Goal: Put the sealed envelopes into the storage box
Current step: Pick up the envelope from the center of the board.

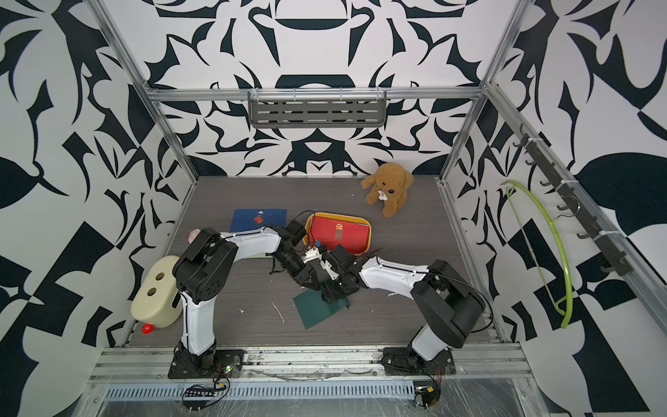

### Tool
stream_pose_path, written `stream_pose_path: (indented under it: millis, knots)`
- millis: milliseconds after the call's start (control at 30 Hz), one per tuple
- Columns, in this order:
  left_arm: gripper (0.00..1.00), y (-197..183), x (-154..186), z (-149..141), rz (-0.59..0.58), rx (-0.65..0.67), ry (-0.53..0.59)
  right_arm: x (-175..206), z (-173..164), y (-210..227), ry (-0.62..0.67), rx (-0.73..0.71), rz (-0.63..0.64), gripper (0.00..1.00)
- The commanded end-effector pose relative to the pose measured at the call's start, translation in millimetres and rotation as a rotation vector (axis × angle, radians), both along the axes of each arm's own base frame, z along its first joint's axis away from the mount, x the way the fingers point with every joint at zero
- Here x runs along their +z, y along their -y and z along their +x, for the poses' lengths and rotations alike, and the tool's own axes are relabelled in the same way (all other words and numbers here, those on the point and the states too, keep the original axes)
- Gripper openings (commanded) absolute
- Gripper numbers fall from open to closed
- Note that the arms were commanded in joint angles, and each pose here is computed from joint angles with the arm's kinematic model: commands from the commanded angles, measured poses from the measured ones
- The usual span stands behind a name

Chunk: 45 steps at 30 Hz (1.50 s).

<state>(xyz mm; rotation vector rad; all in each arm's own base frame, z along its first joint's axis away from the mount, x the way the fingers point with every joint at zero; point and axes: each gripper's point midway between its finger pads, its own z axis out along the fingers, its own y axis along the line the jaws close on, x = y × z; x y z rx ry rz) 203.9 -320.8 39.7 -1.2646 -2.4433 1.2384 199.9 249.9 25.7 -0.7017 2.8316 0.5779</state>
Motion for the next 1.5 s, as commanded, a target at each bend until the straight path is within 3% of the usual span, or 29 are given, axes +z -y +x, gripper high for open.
stream_pose_path:
  millis: [0, 133, 467, 900, 1200, 1467]
  knots:
    - [0.41, 7.4, 10.8, -18.2, -0.062, -0.031, -0.039, 5.5, 6.7, 3.6, 0.064, 0.021, 0.033, 0.69]
    - [0.40, 11.3, 13.4, -19.6, -0.114, -0.012, -0.039, 14.1, 13.1, 6.2, 0.080, 0.020, 0.087, 0.69]
    - [0.38, 11.1, 4.7, -17.8, -0.153, 0.049, 0.017, 7.3, 14.5, 11.8, 0.049, 0.025, 0.076, 0.67]
    - [0.21, 16.4, 10.0, -22.1, -0.204, 0.055, -0.035, 4.6, 16.0, 18.5, 0.050, -0.002, 0.063, 0.67]
    - [0.15, 11.0, 7.9, -16.6, -0.125, 0.070, -0.027, 14.6, 23.8, 21.9, 0.079, -0.019, 0.060, 0.68]
    - [0.00, 6.2, 12.4, -12.9, -0.099, 0.094, -0.024, 26.3, 31.1, 25.9, 0.103, -0.037, 0.068, 0.71]
